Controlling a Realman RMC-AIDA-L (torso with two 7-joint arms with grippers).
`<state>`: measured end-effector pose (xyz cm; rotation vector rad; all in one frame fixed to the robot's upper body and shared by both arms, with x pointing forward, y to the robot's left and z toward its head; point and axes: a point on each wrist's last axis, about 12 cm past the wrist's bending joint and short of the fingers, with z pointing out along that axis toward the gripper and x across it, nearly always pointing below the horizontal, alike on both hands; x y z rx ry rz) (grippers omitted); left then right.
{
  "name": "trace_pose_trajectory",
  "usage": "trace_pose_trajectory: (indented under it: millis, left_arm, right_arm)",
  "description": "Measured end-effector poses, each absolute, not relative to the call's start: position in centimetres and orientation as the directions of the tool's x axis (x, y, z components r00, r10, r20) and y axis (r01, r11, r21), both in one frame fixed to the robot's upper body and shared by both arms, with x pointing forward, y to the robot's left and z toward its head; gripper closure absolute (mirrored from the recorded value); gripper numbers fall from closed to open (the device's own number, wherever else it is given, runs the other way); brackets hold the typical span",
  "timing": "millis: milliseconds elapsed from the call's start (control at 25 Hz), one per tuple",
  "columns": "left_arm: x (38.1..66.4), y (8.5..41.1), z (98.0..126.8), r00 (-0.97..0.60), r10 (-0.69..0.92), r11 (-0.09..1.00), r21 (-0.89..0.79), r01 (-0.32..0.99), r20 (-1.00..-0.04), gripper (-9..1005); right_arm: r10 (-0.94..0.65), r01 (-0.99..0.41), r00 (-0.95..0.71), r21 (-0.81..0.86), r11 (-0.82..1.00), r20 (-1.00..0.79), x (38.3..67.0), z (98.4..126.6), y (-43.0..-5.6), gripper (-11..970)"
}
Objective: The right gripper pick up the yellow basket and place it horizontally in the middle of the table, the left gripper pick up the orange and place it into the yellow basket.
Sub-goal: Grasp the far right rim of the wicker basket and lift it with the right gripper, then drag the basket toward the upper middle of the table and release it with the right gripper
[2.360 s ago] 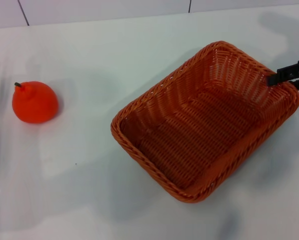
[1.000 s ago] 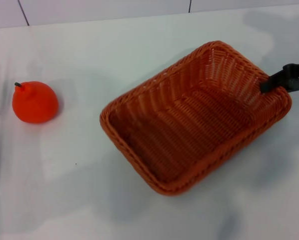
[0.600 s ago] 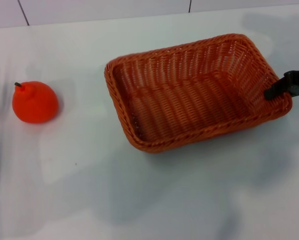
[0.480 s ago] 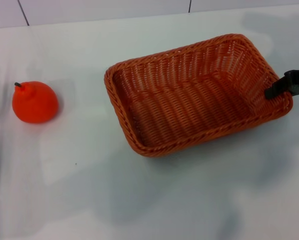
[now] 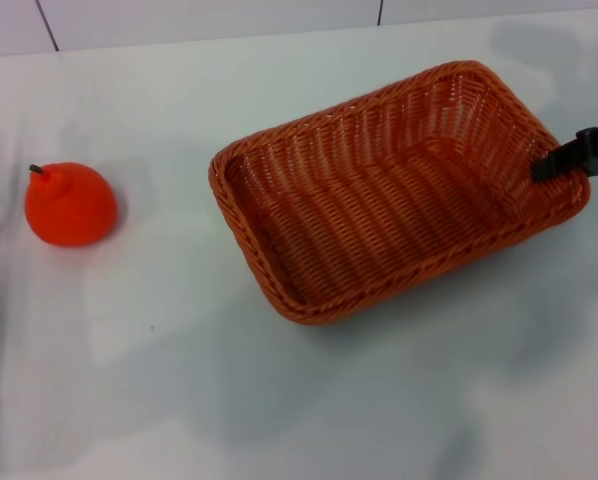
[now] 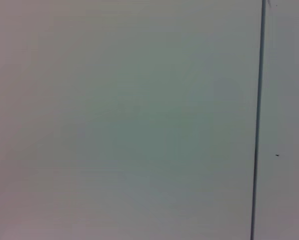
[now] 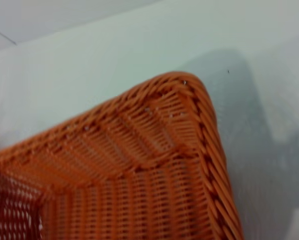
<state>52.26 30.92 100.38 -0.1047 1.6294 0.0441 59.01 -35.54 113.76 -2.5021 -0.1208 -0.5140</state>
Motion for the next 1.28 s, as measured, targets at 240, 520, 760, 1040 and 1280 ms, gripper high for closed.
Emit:
trace_pose_trajectory:
  millis: [240,520,760,1040,1280]
  left_arm:
    - [52.4,30.6,100.3,-0.064,-0.048,0.995,-0.042,-0.087,-0.997,90]
    - [52.4,30.4,100.3,-0.071,-0.038,0.997,-0.034,-0.067,-0.997,90]
    - [52.5,30.4,100.3,-0.072,-0.035,0.997,-0.030,-0.066,-0.997,91]
    - [52.7,30.4,100.4,-0.069,-0.033,0.998,-0.029,-0.064,-0.997,91]
    - [52.7,30.4,100.5,-0.067,-0.032,0.998,-0.028,-0.063,-0.997,91]
  right_arm:
    - [-0.102,0.199,0.894,-0.592,-0.781,0.436,58.4,113.6,-36.2,757]
    - [-0.230,0.178,0.848,-0.665,-0.725,0.478,57.6,113.2,-37.1,757]
    - [-0.312,0.134,0.834,-0.715,-0.687,0.456,57.3,112.3,-37.2,751]
    - [-0.354,0.104,0.819,-0.723,-0.683,0.452,57.8,111.4,-36.3,743]
    - [-0.389,0.077,0.798,-0.717,-0.693,0.461,58.6,110.8,-35.5,737]
